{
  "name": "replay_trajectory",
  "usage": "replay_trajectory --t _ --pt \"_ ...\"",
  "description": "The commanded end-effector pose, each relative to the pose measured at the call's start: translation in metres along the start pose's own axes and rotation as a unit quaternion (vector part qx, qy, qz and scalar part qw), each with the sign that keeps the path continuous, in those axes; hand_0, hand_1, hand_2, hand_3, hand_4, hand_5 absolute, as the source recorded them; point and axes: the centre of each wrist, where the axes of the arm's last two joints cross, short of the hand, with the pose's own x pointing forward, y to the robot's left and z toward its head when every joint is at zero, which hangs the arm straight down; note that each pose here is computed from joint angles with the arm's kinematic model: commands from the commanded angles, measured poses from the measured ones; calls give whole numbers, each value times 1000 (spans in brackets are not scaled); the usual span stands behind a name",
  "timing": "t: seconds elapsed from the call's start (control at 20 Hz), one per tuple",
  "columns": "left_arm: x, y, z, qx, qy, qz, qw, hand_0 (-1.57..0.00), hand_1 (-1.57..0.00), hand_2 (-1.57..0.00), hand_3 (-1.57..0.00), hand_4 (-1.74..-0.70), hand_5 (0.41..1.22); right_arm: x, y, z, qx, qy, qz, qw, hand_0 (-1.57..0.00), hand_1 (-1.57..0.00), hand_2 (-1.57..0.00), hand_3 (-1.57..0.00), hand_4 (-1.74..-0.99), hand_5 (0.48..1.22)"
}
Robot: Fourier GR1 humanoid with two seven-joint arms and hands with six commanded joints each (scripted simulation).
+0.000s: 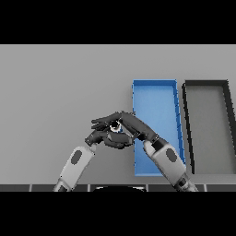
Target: Pick up the blue pipe and place it into the blue bin.
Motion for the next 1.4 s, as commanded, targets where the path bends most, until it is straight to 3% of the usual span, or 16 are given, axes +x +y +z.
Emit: replay_trajectory --t 0.0,0.1,0.25,0.4,0.5,0.6,0.8,1.0,1.2,1.35 --pt "-1 -1 2 -2 -5 -3 1000 -25 -23 -22 -20 -922 482 7 -1 -2 1 5 -4 1000 -1571 -1571 -1571 -1570 -1741 1221" --pt "-3 -2 4 -5 -3 -2 1000 -16 -14 -14 -12 -913 470 23 -9 -3 -10 -6 -41 999 -1571 -1571 -1571 -1571 -1741 1221" --pt "0 -4 3 -5 4 -2 1000 -8 -7 -7 -6 -907 450 47 -30 -8 -14 -25 -54 998 -1571 -1571 -1571 -1571 -1741 1221" --pt "0 -5 2 -10 15 2 1000 -3 -3 -3 -3 -906 437 91 -56 -14 -9 -80 -53 995 -1571 -1571 -1571 -1571 -1741 1221" --pt "2 -5 5 -11 17 3 1000 -2 -2 -2 -1 -905 433 110 -77 -16 -67 -105 -31 992 -1571 -1571 -1571 -1571 -1741 1221" --pt "2 -1 4 -5 28 -2 1000 -1 -1 -1 0 -898 430 126 -99 -14 -125 -100 -1 987 -1571 -1571 -1571 -1571 -1741 1221" --pt "1 0 2 -7 19 -5 1000 0 0 0 0 -890 415 117 -141 1 -210 -58 1 976 -1571 -1571 -1571 -1571 -1741 1221" --pt "-1 7 5 0 13 -16 1000 1 1 1 1 -874 413 88 -176 37 -275 0 6 961 -1571 -1571 -1571 -1571 -1741 1221" --pt "-2 2 11 -5 12 -16 1000 1 1 1 1 -865 419 48 -174 70 -313 54 -20 948 -1571 -1571 -1571 -1571 -1741 1221" --pt "-3 -4 11 -5 11 -9 1000 1 1 1 1 -875 422 18 -162 96 -333 103 -38 936 -1571 -1571 -1571 -1571 -1741 1221"
